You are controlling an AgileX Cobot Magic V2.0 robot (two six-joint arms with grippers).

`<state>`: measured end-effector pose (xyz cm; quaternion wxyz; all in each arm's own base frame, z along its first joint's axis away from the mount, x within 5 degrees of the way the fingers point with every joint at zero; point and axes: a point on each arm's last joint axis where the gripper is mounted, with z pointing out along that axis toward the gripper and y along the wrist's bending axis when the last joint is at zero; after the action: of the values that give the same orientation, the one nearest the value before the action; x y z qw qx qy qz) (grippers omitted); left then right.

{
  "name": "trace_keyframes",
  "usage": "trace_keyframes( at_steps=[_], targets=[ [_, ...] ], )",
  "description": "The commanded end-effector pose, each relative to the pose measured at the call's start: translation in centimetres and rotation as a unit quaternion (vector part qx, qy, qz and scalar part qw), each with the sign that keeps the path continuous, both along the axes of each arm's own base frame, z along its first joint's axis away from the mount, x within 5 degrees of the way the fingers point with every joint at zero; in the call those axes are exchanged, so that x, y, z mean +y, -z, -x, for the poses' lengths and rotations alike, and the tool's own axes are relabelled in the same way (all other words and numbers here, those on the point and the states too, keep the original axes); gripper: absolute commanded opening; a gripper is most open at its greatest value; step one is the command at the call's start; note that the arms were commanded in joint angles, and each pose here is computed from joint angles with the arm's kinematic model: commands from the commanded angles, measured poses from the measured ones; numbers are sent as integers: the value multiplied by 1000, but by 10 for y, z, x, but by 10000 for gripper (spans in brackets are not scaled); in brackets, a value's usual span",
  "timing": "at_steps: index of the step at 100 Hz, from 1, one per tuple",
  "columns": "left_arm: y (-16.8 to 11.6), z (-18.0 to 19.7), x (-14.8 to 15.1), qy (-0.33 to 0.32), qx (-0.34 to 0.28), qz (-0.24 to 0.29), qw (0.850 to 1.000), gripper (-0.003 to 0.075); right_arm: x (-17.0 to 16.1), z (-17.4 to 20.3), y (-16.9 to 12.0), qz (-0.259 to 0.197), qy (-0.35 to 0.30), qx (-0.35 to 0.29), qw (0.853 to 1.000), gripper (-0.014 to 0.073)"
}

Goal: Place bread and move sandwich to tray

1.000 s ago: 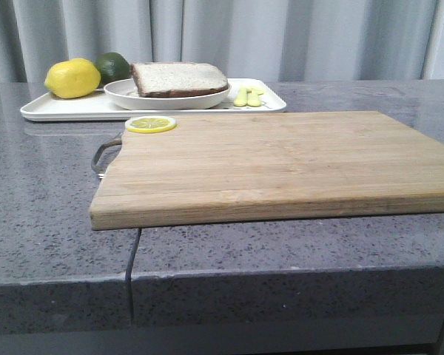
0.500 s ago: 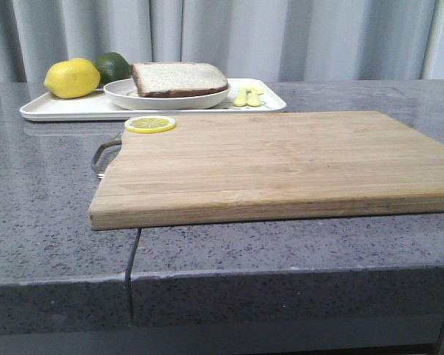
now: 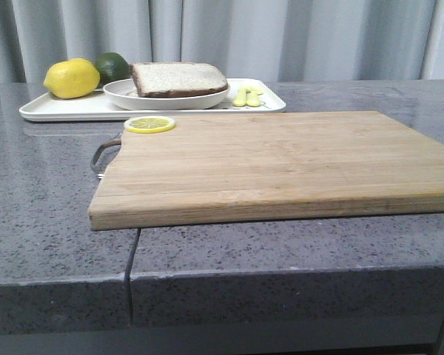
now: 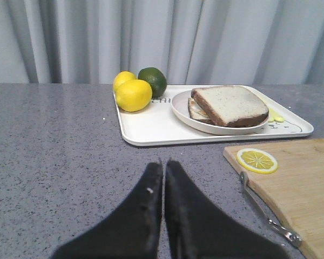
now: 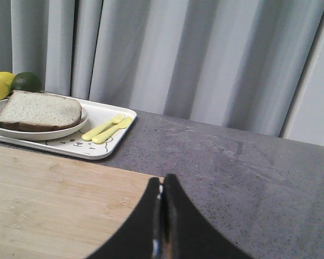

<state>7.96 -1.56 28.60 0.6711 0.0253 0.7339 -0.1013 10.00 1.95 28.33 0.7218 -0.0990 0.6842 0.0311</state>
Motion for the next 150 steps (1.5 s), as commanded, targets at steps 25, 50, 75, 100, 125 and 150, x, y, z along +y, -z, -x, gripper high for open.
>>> trace_keyframes(
  at_steps=[25, 50, 75, 100, 125, 150],
  targets=[
    [37, 6, 10, -51, -54, -38, 997, -20, -3, 0, -15, -4, 16, -44, 999, -70],
    [78, 23, 14, -75, -83, -49, 993, -20, -3, 0, -15, -4, 16, -44, 999, -70],
    [81, 25, 15, -83, -68, -62, 992, -20, -3, 0, -15, -4, 16, -43, 999, -70],
    [81, 25, 15, -82, -67, -44, 993, -20, -3, 0, -15, -4, 16, -43, 999, -70],
    [81, 25, 15, -82, -67, -44, 993, -20, -3, 0, -15, -4, 16, -43, 999, -70],
    [81, 25, 15, -82, -67, -44, 993, -20, -1, 1, -13, -4, 5, -42, 999, -70]
  ],
)
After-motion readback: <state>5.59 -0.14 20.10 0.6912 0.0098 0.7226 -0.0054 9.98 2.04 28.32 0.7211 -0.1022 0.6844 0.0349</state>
